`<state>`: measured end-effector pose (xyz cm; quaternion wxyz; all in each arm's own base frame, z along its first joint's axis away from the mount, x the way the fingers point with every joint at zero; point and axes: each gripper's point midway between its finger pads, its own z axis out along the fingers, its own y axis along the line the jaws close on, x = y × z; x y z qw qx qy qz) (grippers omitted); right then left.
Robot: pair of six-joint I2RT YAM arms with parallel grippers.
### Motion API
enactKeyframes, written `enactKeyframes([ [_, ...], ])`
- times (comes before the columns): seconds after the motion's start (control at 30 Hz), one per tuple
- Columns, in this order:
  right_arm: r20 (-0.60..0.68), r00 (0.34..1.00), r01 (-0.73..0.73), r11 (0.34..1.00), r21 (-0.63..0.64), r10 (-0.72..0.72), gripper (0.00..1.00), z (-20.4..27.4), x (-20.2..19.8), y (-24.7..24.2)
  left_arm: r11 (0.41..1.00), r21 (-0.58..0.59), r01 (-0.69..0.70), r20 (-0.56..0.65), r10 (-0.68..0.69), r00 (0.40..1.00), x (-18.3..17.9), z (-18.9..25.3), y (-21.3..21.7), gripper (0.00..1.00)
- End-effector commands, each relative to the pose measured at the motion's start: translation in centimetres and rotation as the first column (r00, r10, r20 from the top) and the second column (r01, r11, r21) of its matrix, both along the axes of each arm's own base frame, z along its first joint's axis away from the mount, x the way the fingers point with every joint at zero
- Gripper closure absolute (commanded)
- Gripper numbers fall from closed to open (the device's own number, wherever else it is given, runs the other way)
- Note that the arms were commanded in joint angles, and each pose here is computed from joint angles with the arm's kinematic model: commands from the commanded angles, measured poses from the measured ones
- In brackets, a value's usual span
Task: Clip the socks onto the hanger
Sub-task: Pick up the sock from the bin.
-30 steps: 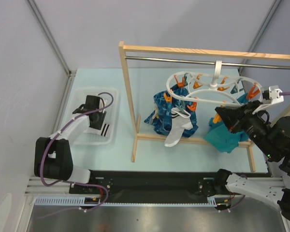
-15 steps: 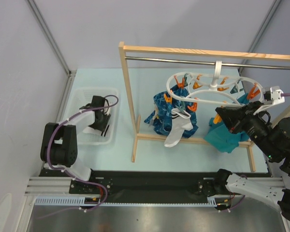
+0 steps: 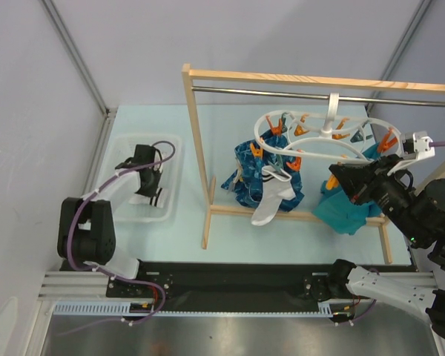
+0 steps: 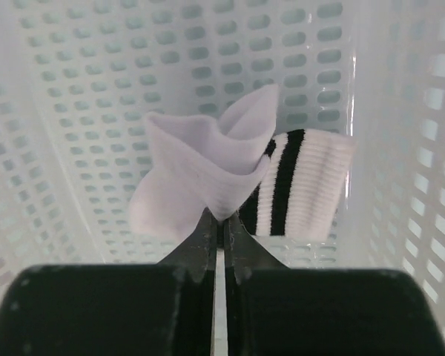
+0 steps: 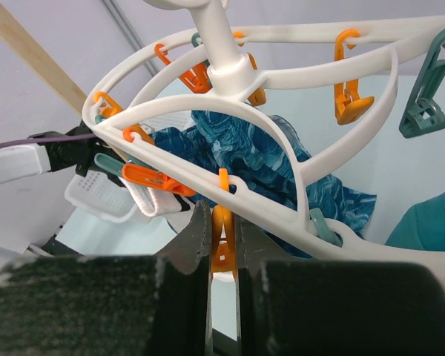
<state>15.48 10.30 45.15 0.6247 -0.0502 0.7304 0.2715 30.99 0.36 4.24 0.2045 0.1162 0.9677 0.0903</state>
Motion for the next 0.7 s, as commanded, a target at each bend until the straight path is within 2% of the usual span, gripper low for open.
enactKeyframes([
  [0.0,-0.037,0.997,-0.067,0.997,-0.030,0.066,1.00,-1.0,-0.5,1.3,0.991,-0.038,-0.127,0.204,0.132,0.970,1.8,6.0,0.7,1.00],
  [0.07,-0.043,0.997,-0.063,0.997,-0.038,0.062,1.00,-1.2,-0.3,1.4,0.970,-0.095,-0.223,0.279,0.241,0.930,2.1,8.2,0.9,1.00],
  [0.2,-0.060,0.997,-0.052,0.997,-0.050,0.049,1.00,-1.6,-0.1,1.4,0.939,-0.213,-0.269,0.334,0.329,0.883,1.4,12.3,0.0,1.00],
  [0.3,-0.068,0.997,-0.043,0.998,-0.053,0.039,1.00,-2.0,0.0,1.4,0.917,-0.330,-0.225,0.371,0.345,0.862,0.8,14.7,-1.6,1.00],
  [0.4,-0.073,0.997,-0.041,0.998,-0.047,0.038,1.00,-2.1,0.0,1.4,0.874,-0.475,-0.105,0.447,0.342,0.826,-0.5,18.2,-3.9,1.00],
  [0.43,-0.073,0.997,-0.043,0.998,-0.048,0.040,1.00,-2.0,0.0,1.4,0.855,-0.517,-0.037,0.500,0.336,0.798,-1.4,20.3,-4.7,1.00],
  [0.47,-0.075,0.996,-0.046,0.998,-0.046,0.042,1.00,-2.1,0.0,1.5,0.821,-0.569,0.042,0.499,0.303,0.812,-2.2,20.7,-6.4,1.00],
  [0.53,-0.081,0.996,-0.047,0.998,-0.048,0.043,1.00,-2.1,0.0,1.5,0.777,-0.610,0.154,0.559,0.284,0.779,-2.9,23.0,-7.8,1.00],
  [0.57,-0.086,0.995,-0.047,0.998,-0.050,0.042,1.00,-2.2,0.0,1.5,0.705,-0.656,0.268,0.576,0.239,0.781,-4.7,24.3,-9.9,1.00],
  [0.6,-0.091,0.995,-0.047,0.997,-0.055,0.042,1.00,-2.3,0.0,1.5,0.662,-0.664,0.347,0.615,0.221,0.757,-5.1,25.8,-11.0,1.00],
  [0.67,-0.094,0.995,-0.045,0.998,-0.052,0.040,1.00,-2.4,-0.1,1.5,0.534,-0.711,0.457,0.635,0.209,0.744,-7.5,27.8,-13.1,1.00],
])
